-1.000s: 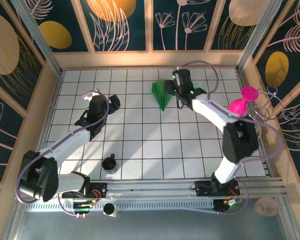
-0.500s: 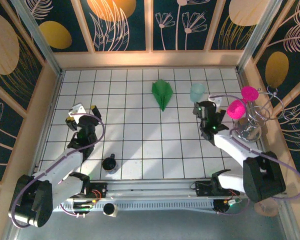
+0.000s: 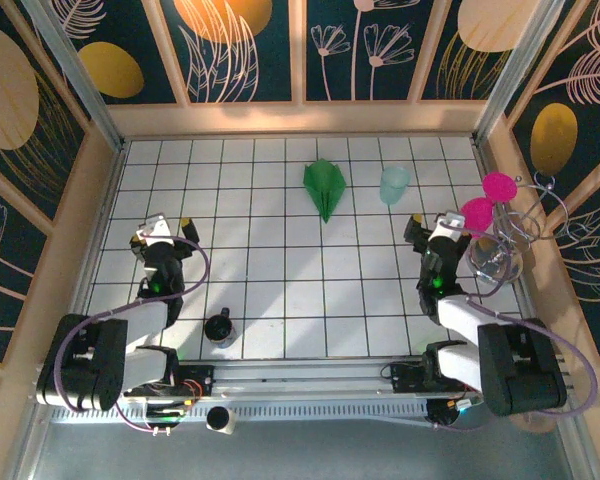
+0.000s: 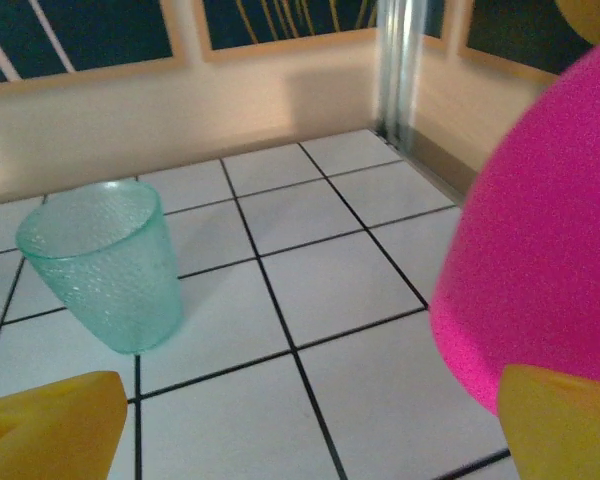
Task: Fold a paper plane with a square sheet of paper (pick it up from the middle)
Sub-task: Reset both arms
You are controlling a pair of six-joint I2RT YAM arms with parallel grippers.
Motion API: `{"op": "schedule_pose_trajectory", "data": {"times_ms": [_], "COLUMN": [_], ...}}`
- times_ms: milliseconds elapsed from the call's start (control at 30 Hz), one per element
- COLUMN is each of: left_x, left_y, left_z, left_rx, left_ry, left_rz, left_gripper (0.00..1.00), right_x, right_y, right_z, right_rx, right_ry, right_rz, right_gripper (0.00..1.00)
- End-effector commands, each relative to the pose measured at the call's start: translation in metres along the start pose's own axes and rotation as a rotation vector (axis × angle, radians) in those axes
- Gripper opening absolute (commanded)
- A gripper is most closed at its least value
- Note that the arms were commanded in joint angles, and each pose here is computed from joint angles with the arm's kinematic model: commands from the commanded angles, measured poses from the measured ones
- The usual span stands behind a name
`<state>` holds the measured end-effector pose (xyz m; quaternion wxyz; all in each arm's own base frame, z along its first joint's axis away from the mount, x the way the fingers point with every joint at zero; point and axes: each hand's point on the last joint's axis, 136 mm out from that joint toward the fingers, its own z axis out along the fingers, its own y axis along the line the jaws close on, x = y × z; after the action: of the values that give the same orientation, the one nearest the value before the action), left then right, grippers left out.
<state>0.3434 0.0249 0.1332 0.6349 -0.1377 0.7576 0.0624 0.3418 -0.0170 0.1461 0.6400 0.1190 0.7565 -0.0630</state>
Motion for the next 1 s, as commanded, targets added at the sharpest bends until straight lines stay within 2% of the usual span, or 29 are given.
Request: {"op": "schedule_pose_trajectory", "data": {"times_ms": [0,200,400,967], "left_x": [-0.022,-0.025,-0.022,-0.013], "left_y": [-0.017,-0.021,-0.015,-0.003], "left_z": [0.002,0.011,0.021,0.027], "left_rx": [0.124,0.176,0.206,0.154], "left_ry": [-0.099,-0.098,-0.116,-0.118], "left_rz": [-0.024,0.018,0.004,-0.021], "left_gripper": [0.99,0.99,0.99,0.99], "right_x": [-0.031,-0.015,-0.001,0.014], "right_y": [0.019,0.022,0.020,0.011], "right_z": [-0.002,0.005,0.010,0.035], "right_rx": [-0.125,-0.204,-0.248,-0.211], "right_ry": [-0.173,-0.155,-0.136,-0.052], "right_rz": [-0.020,-0.042,-0.014,0.017], "right_gripper": [0.95,0.95,0.95,0.99]}}
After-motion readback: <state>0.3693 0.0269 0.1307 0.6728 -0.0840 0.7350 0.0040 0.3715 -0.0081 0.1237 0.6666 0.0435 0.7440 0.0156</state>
